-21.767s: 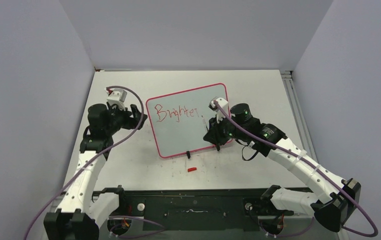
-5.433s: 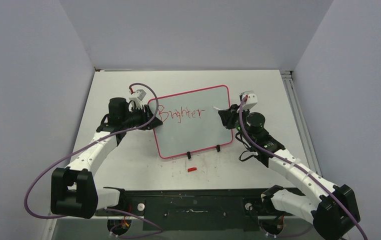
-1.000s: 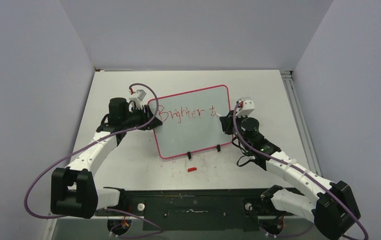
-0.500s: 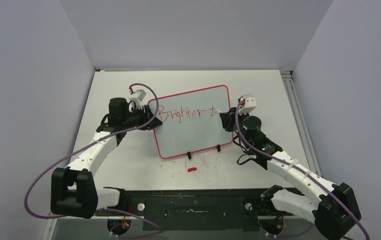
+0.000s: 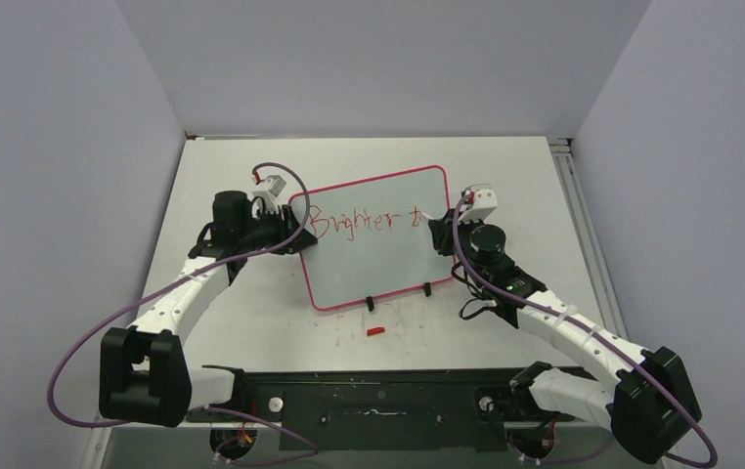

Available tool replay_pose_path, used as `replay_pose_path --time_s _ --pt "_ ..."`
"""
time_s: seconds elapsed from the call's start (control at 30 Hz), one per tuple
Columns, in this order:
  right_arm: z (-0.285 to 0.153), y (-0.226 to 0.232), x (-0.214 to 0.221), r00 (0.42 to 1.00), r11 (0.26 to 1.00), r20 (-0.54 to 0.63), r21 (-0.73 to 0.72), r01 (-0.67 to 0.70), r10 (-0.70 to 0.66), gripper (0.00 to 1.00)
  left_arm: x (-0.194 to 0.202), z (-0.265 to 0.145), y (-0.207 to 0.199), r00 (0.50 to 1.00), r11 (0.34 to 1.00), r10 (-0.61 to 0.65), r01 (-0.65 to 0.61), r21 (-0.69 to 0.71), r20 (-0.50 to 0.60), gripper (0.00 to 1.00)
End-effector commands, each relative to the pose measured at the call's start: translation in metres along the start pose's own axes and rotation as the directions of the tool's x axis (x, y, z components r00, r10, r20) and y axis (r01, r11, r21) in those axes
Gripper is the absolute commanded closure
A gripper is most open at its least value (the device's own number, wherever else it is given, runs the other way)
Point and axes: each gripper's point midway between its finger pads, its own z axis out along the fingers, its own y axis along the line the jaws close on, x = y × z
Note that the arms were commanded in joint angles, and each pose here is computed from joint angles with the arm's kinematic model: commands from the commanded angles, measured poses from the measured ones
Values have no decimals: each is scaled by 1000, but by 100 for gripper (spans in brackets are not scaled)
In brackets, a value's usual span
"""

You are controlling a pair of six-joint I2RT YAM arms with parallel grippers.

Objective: Write a sentence on the whiteboard

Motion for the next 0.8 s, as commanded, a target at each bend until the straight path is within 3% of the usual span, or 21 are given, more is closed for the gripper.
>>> replay_pose_path --time_s 0.0,0.27,0.77 --pt "5 10 -31 996 1000 90 -19 -6 8 95 -28 -7 -10 994 998 66 -67 13 82 67" --pt "-11 9 -49 991 1000 135 -20 -13 15 95 -29 -7 -11 994 998 66 -67 13 84 66" --pt "-4 0 -24 997 1000 76 21 4 -5 95 -29 -8 -11 994 998 67 -68 12 86 67"
